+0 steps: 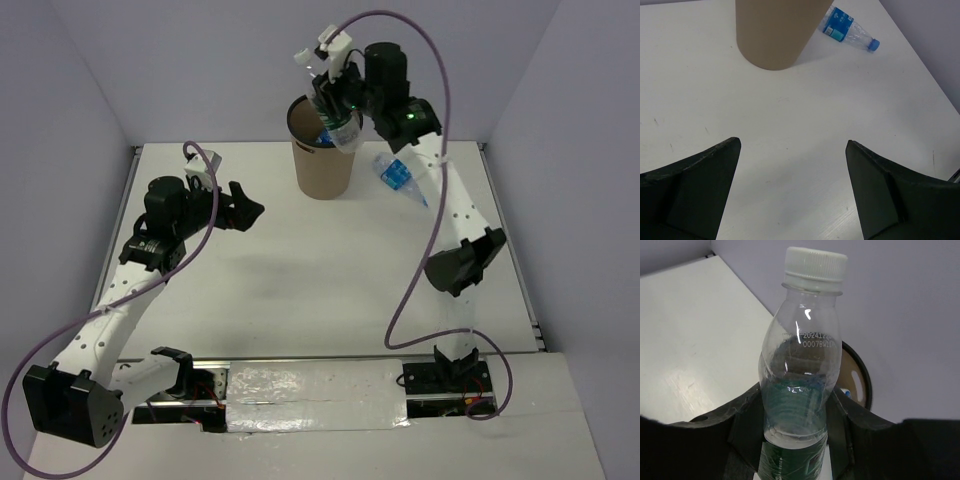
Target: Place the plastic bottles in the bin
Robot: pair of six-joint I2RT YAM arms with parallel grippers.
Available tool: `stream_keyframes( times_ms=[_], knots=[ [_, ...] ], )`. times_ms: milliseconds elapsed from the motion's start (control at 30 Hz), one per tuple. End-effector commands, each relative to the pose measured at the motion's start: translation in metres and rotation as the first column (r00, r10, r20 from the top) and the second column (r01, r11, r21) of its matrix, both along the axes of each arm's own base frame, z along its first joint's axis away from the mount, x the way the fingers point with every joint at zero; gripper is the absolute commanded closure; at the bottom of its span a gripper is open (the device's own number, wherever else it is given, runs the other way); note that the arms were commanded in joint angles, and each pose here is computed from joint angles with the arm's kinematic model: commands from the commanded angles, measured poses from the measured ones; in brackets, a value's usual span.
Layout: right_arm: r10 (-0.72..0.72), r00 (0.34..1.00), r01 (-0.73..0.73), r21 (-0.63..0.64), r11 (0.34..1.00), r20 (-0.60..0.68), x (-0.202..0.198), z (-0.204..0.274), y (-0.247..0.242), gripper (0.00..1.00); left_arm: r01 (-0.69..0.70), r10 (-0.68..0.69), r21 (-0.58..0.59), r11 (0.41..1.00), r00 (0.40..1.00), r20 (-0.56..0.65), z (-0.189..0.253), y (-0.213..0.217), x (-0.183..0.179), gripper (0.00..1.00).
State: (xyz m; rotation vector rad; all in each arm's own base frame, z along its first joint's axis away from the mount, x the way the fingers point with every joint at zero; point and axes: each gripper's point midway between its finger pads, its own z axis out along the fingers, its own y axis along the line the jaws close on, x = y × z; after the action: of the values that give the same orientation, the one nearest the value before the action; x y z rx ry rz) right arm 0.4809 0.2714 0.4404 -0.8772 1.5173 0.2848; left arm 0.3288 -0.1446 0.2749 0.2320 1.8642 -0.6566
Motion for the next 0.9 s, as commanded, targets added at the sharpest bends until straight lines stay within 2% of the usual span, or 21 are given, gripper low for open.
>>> stream_keyframes(
  times_ms=[0,33,67,100,233,333,533,600,667,700,800,833,867],
  knots=[
    [-0.085,0.995,0.08,0.093,0.992,0.054,0.021,0.01,0.011,0.87,-0.01,0.01,0.008,1.0,0.998,0.069,0.017,0.006,0.002,0.0],
    [-0.118,0.984,0.094,0.172,0.981,0.135,0.03,0.031,0.011,0.87,-0.011,0.01,0.006,1.0,0.998,0.068,0.017,0.007,0.003,0.0],
    [-0.128,0.983,0.103,0.181,0.978,0.13,0.037,0.017,0.015,0.86,-0.011,0.011,0.004,1.0,0.998,0.069,0.017,0.007,0.003,0.01],
    [-0.148,0.973,0.106,0.226,0.968,0.178,0.044,0.029,0.014,0.86,-0.011,0.01,0.005,1.0,0.998,0.067,0.016,0.008,0.004,0.01],
    [-0.197,0.959,0.126,0.313,0.941,0.206,0.066,0.044,0.014,0.86,-0.003,0.003,0.006,1.0,0.999,0.05,0.011,0.006,0.007,0.0],
    [-0.208,0.963,0.142,0.334,0.932,0.172,0.082,0.029,0.017,0.86,-0.005,0.004,0.007,1.0,0.999,0.041,0.009,0.007,0.008,0.0],
    [-0.089,0.994,0.049,0.436,0.898,0.07,0.066,0.029,0.017,0.86,0.004,-0.004,-0.001,1.0,0.999,0.037,0.008,0.006,0.008,0.01],
    [-0.137,0.987,0.079,0.484,0.872,0.086,0.07,0.039,0.009,0.86,0.01,-0.01,-0.003,1.0,0.999,0.036,0.008,0.004,0.008,0.0],
    [-0.196,0.976,0.123,0.511,0.851,0.091,0.082,0.032,0.002,0.8,0.006,-0.006,0.002,1.0,1.0,0.028,0.005,0.005,0.009,0.01],
    [-0.253,0.962,0.157,0.557,0.815,0.099,0.089,0.036,-0.004,0.78,0.004,-0.004,0.004,1.0,1.0,0.028,0.005,0.006,0.009,0.0],
    [-0.339,0.936,0.228,0.57,0.79,0.096,0.115,0.021,-0.012,0.74,-0.005,0.005,0.013,1.0,1.0,0.026,0.003,0.007,0.01,0.01],
    [-0.351,0.933,0.254,0.559,0.79,0.073,0.127,0.002,-0.008,0.72,-0.008,0.008,0.015,1.0,1.0,0.024,0.002,0.008,0.011,0.01],
    [-0.363,0.929,0.267,0.559,0.785,0.067,0.132,-0.002,-0.011,0.67,-0.009,0.009,0.017,1.0,1.0,0.023,0.001,0.008,0.011,0.0]
  ],
)
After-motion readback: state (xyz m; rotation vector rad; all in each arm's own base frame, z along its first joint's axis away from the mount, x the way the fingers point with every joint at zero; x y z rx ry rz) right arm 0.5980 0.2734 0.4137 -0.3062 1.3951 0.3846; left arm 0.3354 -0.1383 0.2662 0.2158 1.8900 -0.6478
